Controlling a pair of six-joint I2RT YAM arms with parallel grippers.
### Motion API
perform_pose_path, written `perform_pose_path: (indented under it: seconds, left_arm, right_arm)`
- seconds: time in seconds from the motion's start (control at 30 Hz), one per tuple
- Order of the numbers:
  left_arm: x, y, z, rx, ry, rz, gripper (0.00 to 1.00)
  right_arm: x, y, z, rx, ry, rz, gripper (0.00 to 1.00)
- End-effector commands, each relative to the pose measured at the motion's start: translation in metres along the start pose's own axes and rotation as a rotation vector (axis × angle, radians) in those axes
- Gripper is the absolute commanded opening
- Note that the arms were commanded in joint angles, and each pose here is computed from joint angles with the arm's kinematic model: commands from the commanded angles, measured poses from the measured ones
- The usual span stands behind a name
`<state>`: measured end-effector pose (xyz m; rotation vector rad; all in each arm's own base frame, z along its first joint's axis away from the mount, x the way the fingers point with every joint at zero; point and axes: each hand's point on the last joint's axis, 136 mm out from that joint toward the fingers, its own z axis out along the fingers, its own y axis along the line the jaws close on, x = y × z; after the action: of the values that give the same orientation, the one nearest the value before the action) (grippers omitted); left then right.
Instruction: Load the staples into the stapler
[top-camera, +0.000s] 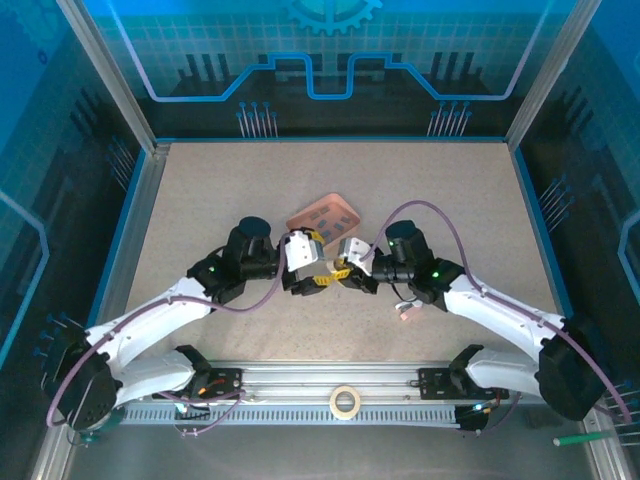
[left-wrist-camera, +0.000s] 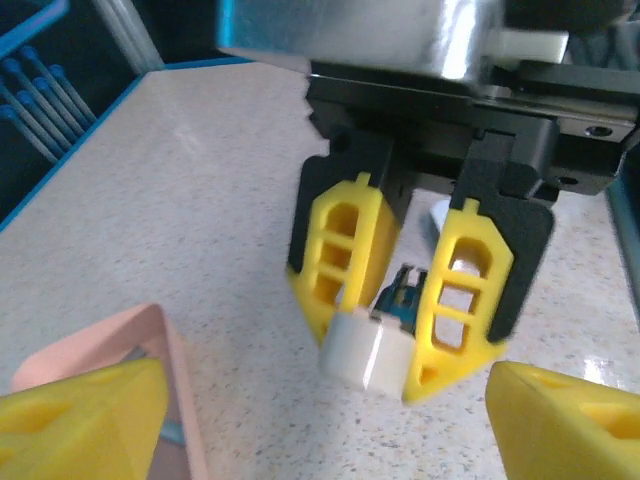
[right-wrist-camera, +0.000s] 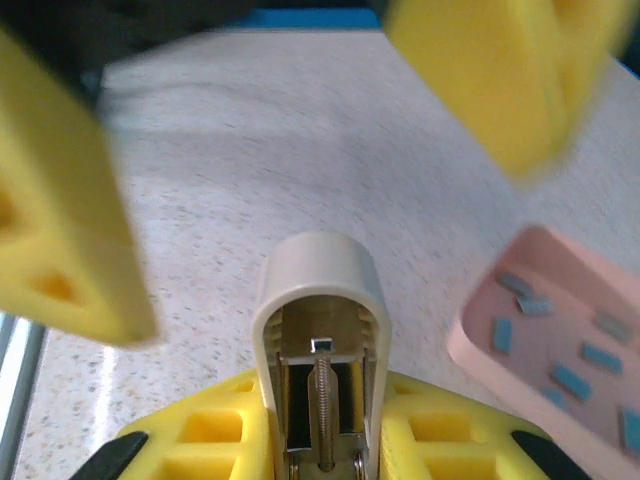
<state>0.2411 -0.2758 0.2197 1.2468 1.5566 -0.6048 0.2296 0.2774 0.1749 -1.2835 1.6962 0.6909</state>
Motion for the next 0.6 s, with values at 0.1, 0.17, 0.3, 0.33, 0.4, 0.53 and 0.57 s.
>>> perform_pose_path:
  seconds: [0.1, 0.17, 0.3, 0.33, 0.4, 0.53, 0.57]
  left_arm:
    - [0.000, 0.045, -0.012, -0.295, -0.074, -0.223, 0.95]
    - [0.007, 0.050, -0.013, -0.337, -0.080, -0.280, 0.96]
    - [0.017, 0.058, -0.014, -0.396, -0.068, -0.340, 0.96]
    - [0.021, 0.060, -0.014, -0.410, -0.058, -0.350, 0.96]
    - [0.025, 0.064, -0.014, -0.435, -0.047, -0.357, 0.96]
    - [0.030, 0.066, -0.012, -0.449, -0.030, -0.359, 0.96]
    - [0.031, 0.066, -0.011, -0.448, -0.025, -0.358, 0.96]
  right_arm:
    - [0.037, -0.072, -0.013, 0.413, 0.084, 0.516, 0.19]
    - [0.056, -0.091, -0.016, 0.539, 0.124, 0.646, 0.19]
    - [0.087, -0.119, -0.022, 0.746, 0.200, 0.773, 0.19]
    - [0.092, -0.125, -0.022, 0.787, 0.209, 0.790, 0.19]
    - [0.101, -0.136, -0.022, 0.856, 0.217, 0.824, 0.18]
    - [0.121, -0.152, -0.017, 0.930, 0.243, 0.887, 0.18]
    - [0.125, -0.155, -0.016, 0.943, 0.252, 0.898, 0.18]
